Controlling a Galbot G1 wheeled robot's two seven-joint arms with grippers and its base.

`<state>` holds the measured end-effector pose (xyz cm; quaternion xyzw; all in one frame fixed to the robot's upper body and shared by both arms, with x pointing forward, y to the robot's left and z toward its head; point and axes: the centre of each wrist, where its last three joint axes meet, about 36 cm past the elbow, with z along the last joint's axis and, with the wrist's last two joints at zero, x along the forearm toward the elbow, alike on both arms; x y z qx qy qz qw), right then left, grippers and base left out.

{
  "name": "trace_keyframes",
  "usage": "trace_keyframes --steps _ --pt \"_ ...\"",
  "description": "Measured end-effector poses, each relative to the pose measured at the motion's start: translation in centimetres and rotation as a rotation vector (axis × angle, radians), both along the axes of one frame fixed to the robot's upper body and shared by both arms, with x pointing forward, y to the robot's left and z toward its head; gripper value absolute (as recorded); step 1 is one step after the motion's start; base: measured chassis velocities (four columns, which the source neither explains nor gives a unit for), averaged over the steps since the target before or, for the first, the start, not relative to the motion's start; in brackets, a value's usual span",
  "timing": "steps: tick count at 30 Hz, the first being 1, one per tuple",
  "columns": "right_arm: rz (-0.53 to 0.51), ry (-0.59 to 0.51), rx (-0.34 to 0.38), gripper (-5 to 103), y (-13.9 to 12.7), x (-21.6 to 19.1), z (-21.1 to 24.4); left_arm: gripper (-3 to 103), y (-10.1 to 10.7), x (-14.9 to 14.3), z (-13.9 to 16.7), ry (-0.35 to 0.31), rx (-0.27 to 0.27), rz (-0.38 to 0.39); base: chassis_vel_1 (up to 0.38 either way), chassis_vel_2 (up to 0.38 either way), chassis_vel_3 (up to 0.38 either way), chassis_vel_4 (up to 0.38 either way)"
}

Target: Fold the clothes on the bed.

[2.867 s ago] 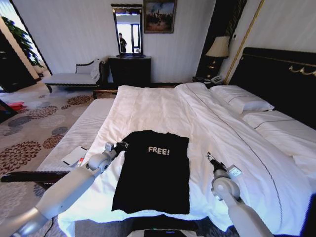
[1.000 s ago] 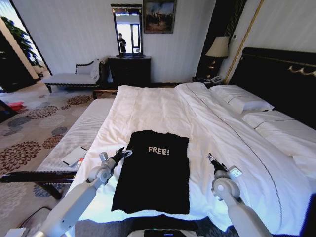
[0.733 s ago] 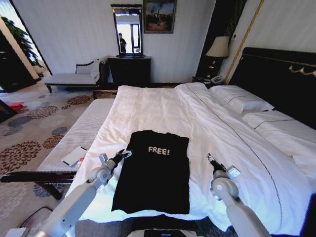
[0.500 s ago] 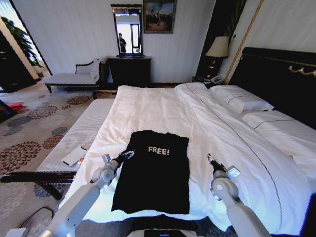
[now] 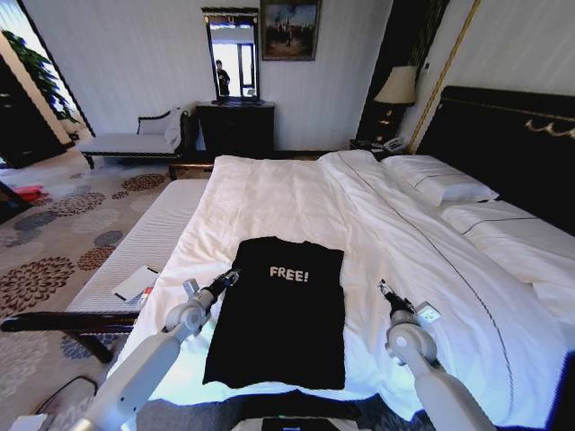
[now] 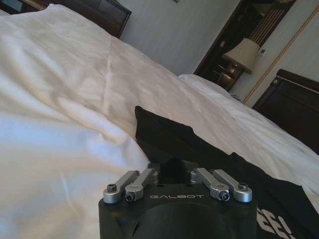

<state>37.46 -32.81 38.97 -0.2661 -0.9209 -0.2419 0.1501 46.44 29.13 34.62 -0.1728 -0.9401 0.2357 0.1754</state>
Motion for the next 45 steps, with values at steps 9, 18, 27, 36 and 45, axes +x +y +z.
trace_keyframes --steps 9,18,27,36,45 --pt "-0.004 0.003 -0.001 100 -0.1 0.1 -0.2 1 0.4 0.2 -0.3 0.000 0.005 0.010 0.000 0.000 0.000 0.000" --pt "-0.003 0.007 -0.001 100 0.0 0.4 -0.4 1 -0.3 1.0 -0.1 -0.017 -0.008 0.008 0.000 0.000 0.000 0.000" --pt "0.003 0.010 -0.002 100 0.2 0.7 -0.7 1 -3.2 4.1 2.6 -0.098 0.021 -0.071 0.000 0.000 0.000 0.000" --pt "-0.003 0.009 -0.002 100 0.2 0.8 -0.7 1 -4.4 5.4 4.1 -0.136 0.074 -0.130 0.000 0.000 0.000 0.000" --pt "-0.009 0.016 -0.004 100 0.0 0.7 -1.0 1 -3.5 4.5 3.6 -0.128 0.095 -0.122 0.000 0.000 0.000 0.000"
